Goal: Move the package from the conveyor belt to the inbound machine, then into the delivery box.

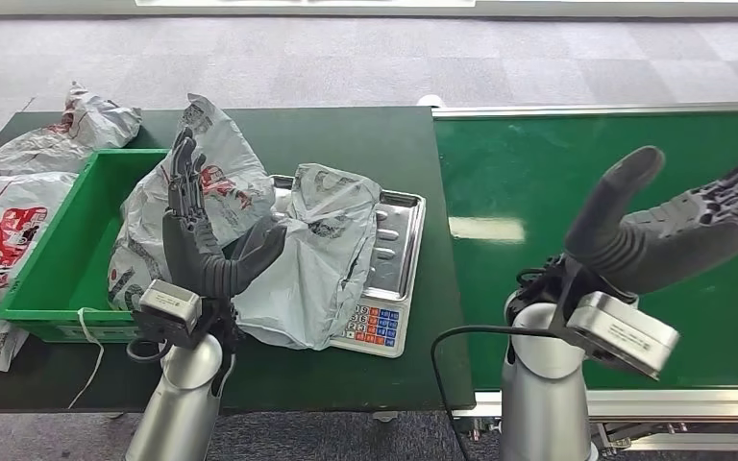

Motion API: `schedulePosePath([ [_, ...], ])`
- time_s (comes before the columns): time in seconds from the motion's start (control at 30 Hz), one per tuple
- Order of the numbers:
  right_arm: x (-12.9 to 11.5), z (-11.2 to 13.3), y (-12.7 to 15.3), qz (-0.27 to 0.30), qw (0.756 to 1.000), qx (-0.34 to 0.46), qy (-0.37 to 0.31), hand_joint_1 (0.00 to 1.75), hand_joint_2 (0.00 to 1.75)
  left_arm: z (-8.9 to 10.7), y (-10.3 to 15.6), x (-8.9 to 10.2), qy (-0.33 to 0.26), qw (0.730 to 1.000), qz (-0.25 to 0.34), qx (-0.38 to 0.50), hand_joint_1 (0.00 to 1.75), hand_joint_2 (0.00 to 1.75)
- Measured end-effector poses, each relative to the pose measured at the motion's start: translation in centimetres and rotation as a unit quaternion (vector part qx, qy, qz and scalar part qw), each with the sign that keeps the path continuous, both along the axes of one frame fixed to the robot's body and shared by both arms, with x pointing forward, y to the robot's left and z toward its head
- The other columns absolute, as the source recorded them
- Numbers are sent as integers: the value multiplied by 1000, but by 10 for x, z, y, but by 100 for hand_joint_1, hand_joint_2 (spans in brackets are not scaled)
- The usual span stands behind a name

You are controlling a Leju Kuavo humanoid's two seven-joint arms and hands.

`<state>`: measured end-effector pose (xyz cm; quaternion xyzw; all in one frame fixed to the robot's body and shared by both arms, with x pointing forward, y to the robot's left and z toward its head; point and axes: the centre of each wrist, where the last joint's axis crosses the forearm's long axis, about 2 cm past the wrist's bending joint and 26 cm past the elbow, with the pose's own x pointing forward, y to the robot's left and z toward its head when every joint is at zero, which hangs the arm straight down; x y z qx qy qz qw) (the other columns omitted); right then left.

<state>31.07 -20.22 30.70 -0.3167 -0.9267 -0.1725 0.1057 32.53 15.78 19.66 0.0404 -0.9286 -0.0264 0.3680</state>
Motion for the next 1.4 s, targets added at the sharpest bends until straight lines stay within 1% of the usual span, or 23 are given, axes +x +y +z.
schedulePosePath([
  [0.17, -11, -2, -11, -20, 1000, 7, -6, 0, 175, 6, 3, 10, 21, 997, 19, 78, 0, 175],
  [0.4, -15, -5, -16, -27, 1000, 9, -3, 0, 175, 0, 4, 17, 47, 987, 22, 153, 0, 175],
  [0.47, -15, -6, -16, -28, 1000, 8, -1, 0, 175, -2, 4, 19, 60, 980, 17, 188, 0, 175],
  [0.63, -15, -10, -16, -28, 1000, 6, 6, 0, 175, -10, 3, 29, 104, 945, -4, 310, 0, 175],
  [0.8, -14, -17, -15, -26, 999, 2, 21, 0, 175, -17, 0, 42, 132, 907, -9, 400, 0, 175],
  [1.0, -12, -23, -16, -29, 999, 2, 38, 0, 175, -20, -4, 55, 148, 875, -10, 461, 0, 175],
  [1.17, -12, -24, -16, -30, 999, 1, 43, 0, 175, -22, -6, 60, 155, 856, -5, 493, 0, 175],
  [1.3, -12, -25, -16, -31, 999, -1, 44, 0, 175, -24, -10, 65, 165, 825, 16, 539, 0, 175],
  [1.4, -12, -25, -16, -32, 998, -1, 47, 0, 175, -29, -12, 67, 172, 803, 18, 571, 0, 175],
])
